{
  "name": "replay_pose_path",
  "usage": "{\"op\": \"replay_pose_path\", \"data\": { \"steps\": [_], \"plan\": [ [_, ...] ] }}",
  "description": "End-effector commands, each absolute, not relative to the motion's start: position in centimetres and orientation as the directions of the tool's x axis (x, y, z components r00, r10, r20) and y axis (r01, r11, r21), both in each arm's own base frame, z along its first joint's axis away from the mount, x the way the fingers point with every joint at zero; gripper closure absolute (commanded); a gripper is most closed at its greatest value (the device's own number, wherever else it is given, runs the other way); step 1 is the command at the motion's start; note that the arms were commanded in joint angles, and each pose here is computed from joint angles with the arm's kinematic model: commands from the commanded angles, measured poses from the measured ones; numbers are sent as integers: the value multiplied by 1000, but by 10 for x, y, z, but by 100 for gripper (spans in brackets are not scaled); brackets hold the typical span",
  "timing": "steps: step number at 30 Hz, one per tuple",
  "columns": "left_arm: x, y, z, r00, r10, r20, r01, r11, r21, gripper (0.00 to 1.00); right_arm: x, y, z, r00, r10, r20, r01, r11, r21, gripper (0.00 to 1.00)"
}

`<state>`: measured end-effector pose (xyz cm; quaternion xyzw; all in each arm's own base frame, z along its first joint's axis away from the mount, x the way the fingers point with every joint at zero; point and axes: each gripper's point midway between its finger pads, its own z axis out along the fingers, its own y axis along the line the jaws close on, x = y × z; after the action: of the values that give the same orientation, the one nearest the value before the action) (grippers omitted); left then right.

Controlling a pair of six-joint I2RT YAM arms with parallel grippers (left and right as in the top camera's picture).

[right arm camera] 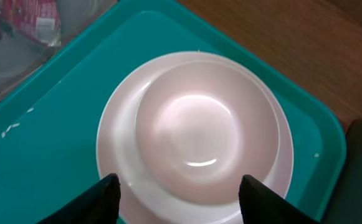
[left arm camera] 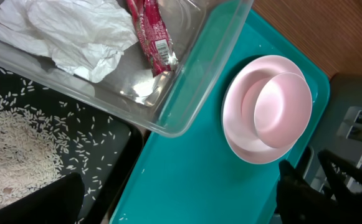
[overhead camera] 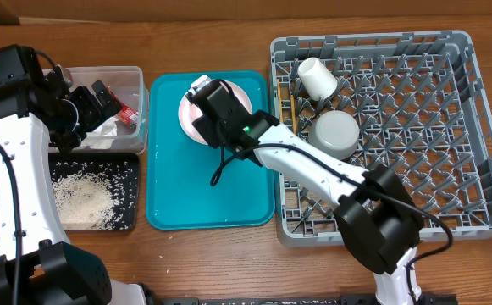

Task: Sort waste into correct bins and load items into the dishwasher
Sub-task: 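Move the right gripper back toward the pink plate, then grip the pink plate's rim with the right gripper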

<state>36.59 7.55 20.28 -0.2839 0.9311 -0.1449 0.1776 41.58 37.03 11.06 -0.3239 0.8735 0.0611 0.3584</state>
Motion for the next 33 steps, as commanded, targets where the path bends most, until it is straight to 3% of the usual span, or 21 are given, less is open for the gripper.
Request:
{"op": "replay_pose_path", "data": {
  "steps": [1,12,15,19,23,28,31,33],
  "plan": [
    [367,76,216,-776,-558,-294,-446,815,-369,0,423,381,107,-464,-564,-683,-663,733,-154,38],
    [367,75,216,-776,-557,-294,-446,816,-369,0,426,403,86,-433,-558,-708,-713,693,-109,38],
    [367,75,216,-776,-557,-294,-446,816,-369,0,424,403,72,-447,-570,-689,-719,688,-104,49],
    [367,75,216,-777,-557,-294,-445,816,-369,0,425,399,58,-463,-581,-669,-717,689,-103,53],
    [367,75,216,-777,-557,-294,-445,816,-369,0,427,391,52,-484,-587,-649,-710,697,-102,67],
    [367,75,216,-776,-557,-294,-446,816,-369,0,426,392,56,-482,-582,-655,-709,698,-98,81],
    [367,75,216,-776,-557,-294,-446,816,-369,0,424,394,69,-473,-573,-670,-709,699,-97,96],
    [367,75,216,-776,-557,-294,-446,816,-369,0,423,396,84,-460,-564,-686,-710,697,-97,96]
  ]
}}
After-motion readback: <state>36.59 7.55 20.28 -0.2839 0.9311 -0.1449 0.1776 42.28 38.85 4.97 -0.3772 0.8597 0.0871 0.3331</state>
